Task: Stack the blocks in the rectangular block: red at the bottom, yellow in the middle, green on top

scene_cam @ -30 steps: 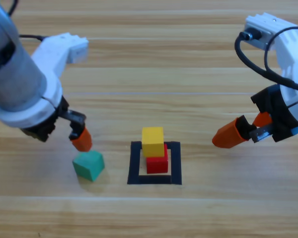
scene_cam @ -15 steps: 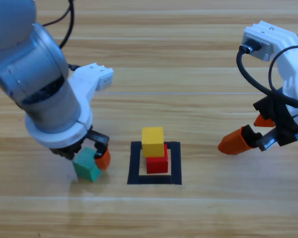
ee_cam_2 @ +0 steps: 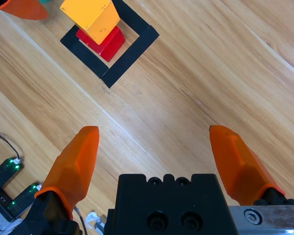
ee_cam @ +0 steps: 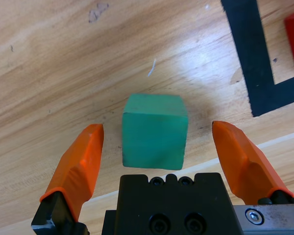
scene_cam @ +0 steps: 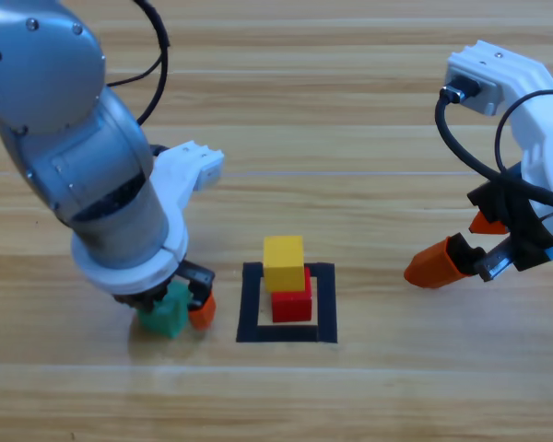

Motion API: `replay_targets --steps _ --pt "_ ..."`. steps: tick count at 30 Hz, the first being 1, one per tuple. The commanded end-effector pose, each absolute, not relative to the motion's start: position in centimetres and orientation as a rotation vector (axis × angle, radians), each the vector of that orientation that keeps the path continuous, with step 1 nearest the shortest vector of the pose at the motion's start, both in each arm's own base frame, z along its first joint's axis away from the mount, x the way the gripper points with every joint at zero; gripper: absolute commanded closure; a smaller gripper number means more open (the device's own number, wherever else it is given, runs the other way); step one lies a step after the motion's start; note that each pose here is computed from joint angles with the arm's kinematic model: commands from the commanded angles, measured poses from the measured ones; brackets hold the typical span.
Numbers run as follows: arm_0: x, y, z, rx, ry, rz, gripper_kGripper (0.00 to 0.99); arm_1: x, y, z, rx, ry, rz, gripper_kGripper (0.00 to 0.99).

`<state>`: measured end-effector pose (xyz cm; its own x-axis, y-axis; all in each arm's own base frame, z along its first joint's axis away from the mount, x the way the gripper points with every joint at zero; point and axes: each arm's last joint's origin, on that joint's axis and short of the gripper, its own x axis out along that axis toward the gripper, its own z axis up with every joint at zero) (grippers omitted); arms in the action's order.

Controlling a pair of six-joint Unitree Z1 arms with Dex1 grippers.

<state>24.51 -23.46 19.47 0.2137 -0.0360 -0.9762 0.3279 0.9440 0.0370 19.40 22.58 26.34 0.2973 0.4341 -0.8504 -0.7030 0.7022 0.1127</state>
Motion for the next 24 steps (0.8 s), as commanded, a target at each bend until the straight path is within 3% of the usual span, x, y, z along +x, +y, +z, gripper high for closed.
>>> replay_targets --steps 1,7,12,16,22,24 --pt "24.5 -23.3 16.9 0.294 1.368 -0.230 0.047 20.1 22.2 25.1 -0.308 1.023 0.733 0.005" --pt "24.7 -23.0 16.8 0.289 1.363 -0.229 0.060 20.1 22.2 25.1 -0.311 1.023 0.729 0.005" --pt "25.0 -22.7 16.7 0.289 1.359 -0.229 0.149 20.0 22.1 25.3 -0.306 1.018 0.731 0.005" --pt "25.2 -22.2 16.8 0.278 1.358 -0.221 0.358 20.0 22.0 25.5 -0.304 1.012 0.732 0.005" --pt "25.3 -20.9 17.9 0.258 1.331 -0.198 0.880 20.0 22.0 25.5 -0.302 1.011 0.734 0.005" --pt "24.9 -20.3 19.0 0.229 1.303 -0.191 0.887 20.0 22.0 25.5 -0.302 1.011 0.734 0.005"
